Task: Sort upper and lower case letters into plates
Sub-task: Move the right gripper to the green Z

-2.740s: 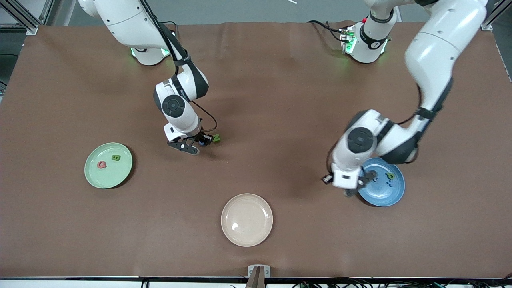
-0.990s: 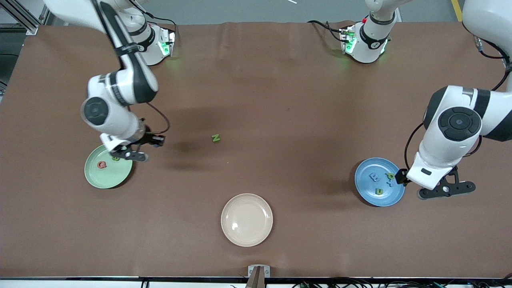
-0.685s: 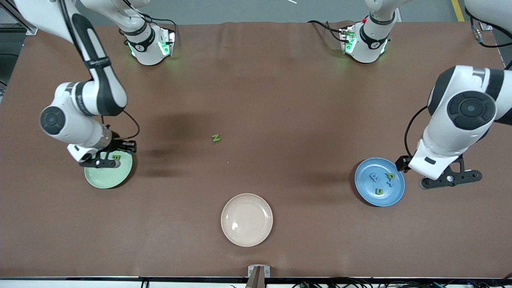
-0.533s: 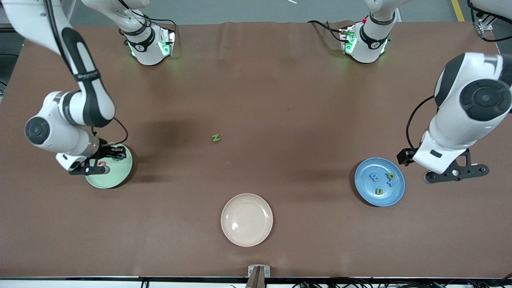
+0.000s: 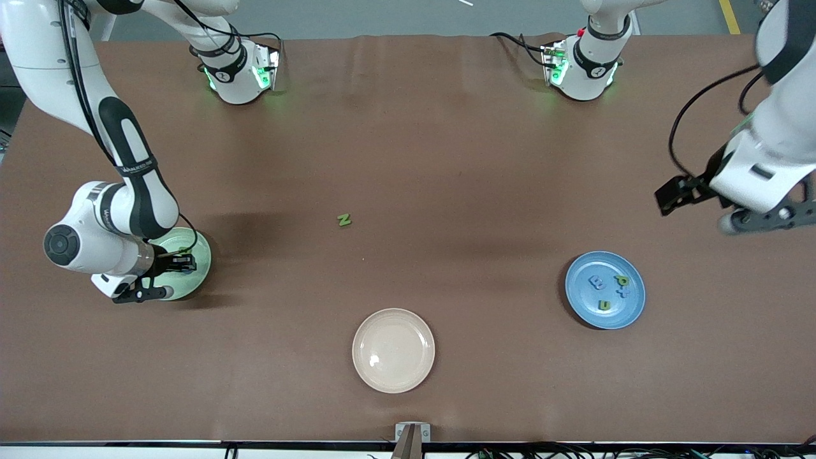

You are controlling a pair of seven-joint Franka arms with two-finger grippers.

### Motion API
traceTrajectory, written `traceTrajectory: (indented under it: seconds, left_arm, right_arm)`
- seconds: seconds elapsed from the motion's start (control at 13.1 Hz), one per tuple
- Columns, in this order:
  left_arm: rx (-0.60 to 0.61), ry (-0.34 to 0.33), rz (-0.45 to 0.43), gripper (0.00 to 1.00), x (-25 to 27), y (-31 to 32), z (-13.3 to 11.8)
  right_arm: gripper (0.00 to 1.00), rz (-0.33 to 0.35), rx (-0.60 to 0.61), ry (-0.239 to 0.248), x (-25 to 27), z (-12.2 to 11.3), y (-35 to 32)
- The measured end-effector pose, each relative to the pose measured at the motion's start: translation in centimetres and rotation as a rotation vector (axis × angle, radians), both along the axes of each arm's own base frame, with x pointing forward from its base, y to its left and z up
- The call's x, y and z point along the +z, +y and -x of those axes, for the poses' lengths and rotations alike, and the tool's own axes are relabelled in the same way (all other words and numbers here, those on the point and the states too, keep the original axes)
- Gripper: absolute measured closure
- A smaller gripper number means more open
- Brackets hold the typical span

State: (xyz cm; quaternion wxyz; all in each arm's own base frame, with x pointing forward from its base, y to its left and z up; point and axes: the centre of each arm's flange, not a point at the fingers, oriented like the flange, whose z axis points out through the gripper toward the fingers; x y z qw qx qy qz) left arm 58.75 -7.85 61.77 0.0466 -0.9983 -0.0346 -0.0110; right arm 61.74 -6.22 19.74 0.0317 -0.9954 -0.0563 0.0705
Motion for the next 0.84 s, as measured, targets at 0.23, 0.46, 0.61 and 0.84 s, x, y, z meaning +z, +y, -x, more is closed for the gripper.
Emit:
traceTrajectory:
  seconds: [0.23,0.46,0.61,0.84]
  left_arm:
    - [-0.039,0.027,0.055,0.00,2.4,3.5,2.7]
    - [-0.052,0.047,0.062,0.00,3.1,3.7,4.8]
    - [-0.061,0.054,0.056,0.00,3.1,3.2,6.0]
    - [-0.061,0.057,0.059,0.00,3.0,3.1,6.5]
  right_arm:
    - [0.64,-0.001,0.001,0.007,-0.5,0.1,0.1]
    - [0.64,-0.002,0.001,0.019,-1.2,0.3,0.1]
    - [0.60,-0.002,0.001,0.021,-1.3,0.3,0.1]
    - [0.40,-0.006,0.004,0.026,-0.5,-0.1,0.7]
